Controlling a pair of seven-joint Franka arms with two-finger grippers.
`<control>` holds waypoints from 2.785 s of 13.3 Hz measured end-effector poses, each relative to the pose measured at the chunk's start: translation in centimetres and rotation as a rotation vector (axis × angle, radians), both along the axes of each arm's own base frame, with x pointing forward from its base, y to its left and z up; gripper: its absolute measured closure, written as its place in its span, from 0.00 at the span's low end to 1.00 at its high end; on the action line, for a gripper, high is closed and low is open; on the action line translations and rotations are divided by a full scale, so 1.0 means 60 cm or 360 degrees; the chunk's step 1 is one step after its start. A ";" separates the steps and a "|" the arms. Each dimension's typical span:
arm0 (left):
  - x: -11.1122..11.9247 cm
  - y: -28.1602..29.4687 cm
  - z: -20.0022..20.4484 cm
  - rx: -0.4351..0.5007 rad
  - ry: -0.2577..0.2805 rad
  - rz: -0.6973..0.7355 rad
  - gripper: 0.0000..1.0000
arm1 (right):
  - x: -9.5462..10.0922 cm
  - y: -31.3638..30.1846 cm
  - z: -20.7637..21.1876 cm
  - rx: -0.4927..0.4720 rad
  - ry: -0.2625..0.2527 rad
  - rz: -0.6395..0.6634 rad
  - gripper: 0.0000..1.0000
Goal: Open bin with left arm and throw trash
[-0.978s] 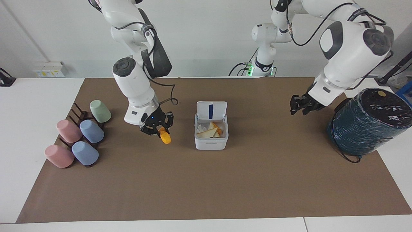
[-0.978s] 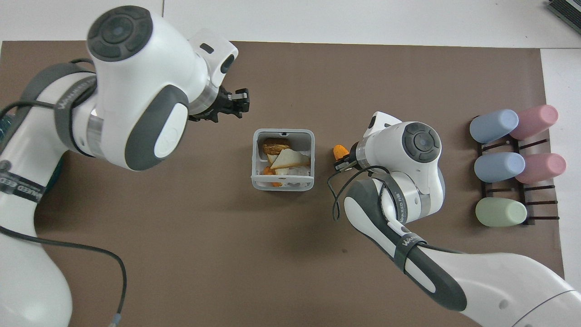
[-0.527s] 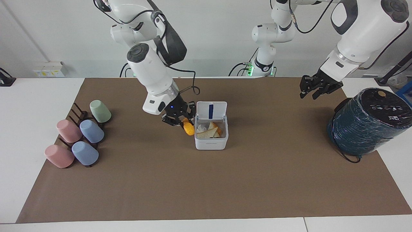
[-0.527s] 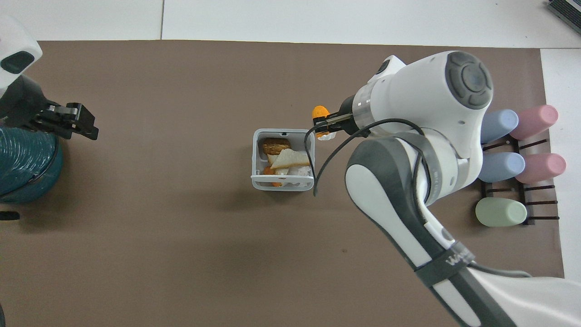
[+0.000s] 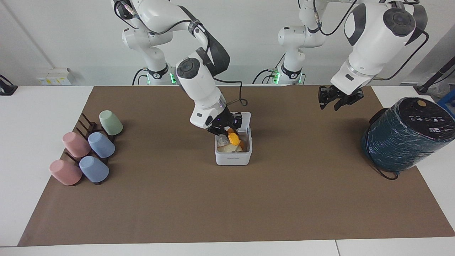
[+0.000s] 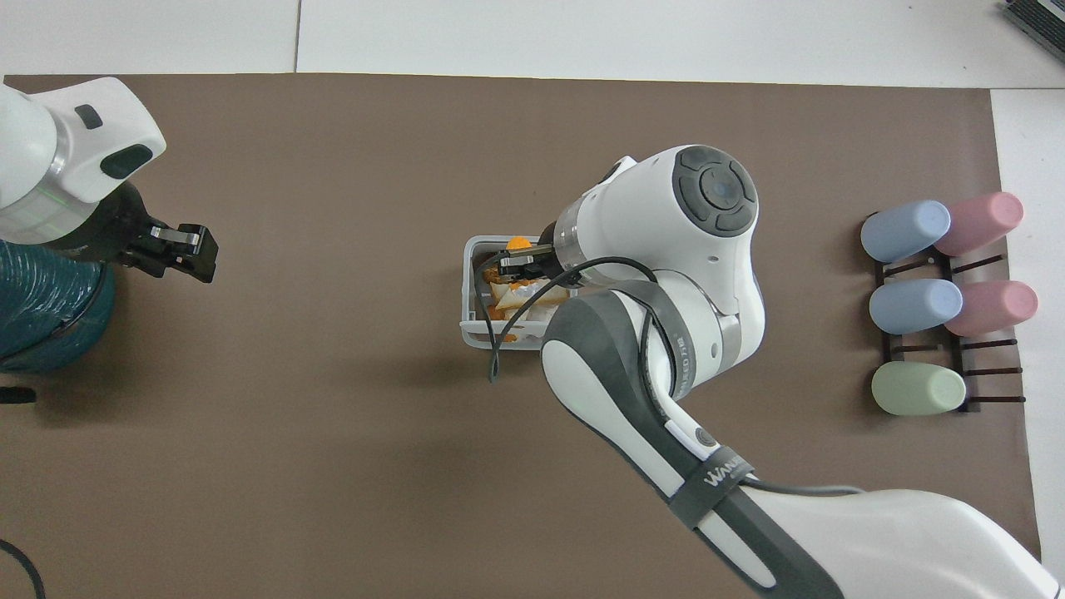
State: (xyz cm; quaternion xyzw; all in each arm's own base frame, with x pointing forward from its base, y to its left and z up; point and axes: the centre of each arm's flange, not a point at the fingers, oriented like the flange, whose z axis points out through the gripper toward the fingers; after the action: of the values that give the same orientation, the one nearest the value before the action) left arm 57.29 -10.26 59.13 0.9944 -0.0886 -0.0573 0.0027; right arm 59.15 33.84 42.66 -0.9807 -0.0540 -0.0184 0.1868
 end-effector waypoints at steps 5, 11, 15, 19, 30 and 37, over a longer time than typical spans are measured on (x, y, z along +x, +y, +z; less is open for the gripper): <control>0.001 0.038 0.012 0.0005 -0.0034 0.0060 0.44 | -0.006 -0.003 -0.036 -0.0024 0.0058 0.0001 0.45; 0.002 0.045 0.013 0.0005 -0.0037 0.0071 0.23 | 0.001 -0.006 -0.029 -0.0010 0.0005 -0.0022 0.00; 0.006 0.071 0.014 0.0000 -0.0047 0.0063 0.20 | 0.055 -0.107 0.035 -0.0202 -0.0234 -0.0066 0.00; 0.009 0.075 0.016 -0.0004 -0.0071 0.0061 0.20 | 0.091 -0.231 0.092 -0.0517 -0.0415 -0.0091 0.00; 0.019 0.067 0.037 -0.0022 -0.0212 0.0051 0.00 | -0.019 -0.534 0.315 -0.0752 -0.0156 -0.0402 0.00; 0.015 0.068 0.045 -0.0023 -0.0226 0.0053 0.00 | -0.073 -0.593 0.330 -0.0617 0.0062 -0.0348 0.00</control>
State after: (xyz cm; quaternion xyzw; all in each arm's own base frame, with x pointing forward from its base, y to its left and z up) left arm 58.20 -6.18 61.84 0.9973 -0.0724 0.0141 0.0044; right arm 54.75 -1.76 62.44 -0.9985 0.0537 -0.0087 -0.0072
